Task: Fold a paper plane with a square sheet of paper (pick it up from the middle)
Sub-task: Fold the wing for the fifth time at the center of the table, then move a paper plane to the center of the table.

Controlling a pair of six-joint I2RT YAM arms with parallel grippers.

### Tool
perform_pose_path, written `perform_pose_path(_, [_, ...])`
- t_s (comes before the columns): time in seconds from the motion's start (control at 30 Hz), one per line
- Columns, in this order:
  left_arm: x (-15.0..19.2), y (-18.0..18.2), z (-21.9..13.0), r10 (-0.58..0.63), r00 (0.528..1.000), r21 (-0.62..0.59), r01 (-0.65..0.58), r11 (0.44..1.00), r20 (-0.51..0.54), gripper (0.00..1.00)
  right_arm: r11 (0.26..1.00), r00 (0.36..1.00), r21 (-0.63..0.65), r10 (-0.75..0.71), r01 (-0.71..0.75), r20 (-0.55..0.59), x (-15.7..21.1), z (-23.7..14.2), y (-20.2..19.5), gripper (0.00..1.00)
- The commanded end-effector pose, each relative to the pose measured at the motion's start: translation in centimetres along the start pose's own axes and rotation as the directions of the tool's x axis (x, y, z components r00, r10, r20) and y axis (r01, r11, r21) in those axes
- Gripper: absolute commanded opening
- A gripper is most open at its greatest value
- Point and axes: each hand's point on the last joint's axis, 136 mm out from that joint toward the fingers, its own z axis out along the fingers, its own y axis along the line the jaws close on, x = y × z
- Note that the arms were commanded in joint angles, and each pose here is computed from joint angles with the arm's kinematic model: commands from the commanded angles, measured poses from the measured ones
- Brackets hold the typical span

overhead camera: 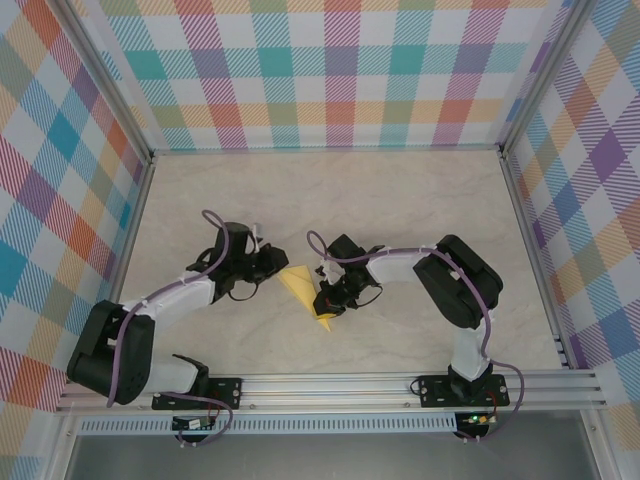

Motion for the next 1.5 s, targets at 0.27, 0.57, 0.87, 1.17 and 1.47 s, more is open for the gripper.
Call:
perform_pose_path(0.27, [0.4,7.8,3.2,-0.092,0.995,-0.274,0.098,0.957,0.033,0.10,0.984,0.987,0.122,0.138,-0.128,-0.082,3.3,1.3,-4.1,0.00])
perform_pose_path(0.57, [-1.7,12.6,2.8,-0.119,0.993,-0.415,0.111,0.903,0.006,0.10,0.993,0.992,0.064,0.105,-0.101,-0.075,2.7,0.4,-1.9,0.00])
perform_pose_path(0.87, [-6.3,6.5,-0.2,-0.037,0.999,-0.320,0.038,0.947,0.011,0.16,1.000,1.000,0.019,0.004,-0.005,0.022,0.3,-2.3,2.4,0.00])
perform_pose_path(1.17, [-3.6,2.4,-4.0,-0.081,0.991,-0.294,0.110,0.950,0.109,0.43,0.976,0.955,0.218,-0.062,-0.003,0.291,-2.6,-8.1,1.3,0.12])
perform_pose_path(1.47, [1.4,2.1,-3.0,-0.218,0.970,-0.371,0.243,0.896,0.109,0.76,0.988,0.944,0.148,-0.079,0.032,0.322,-6.7,-7.8,1.9,0.40])
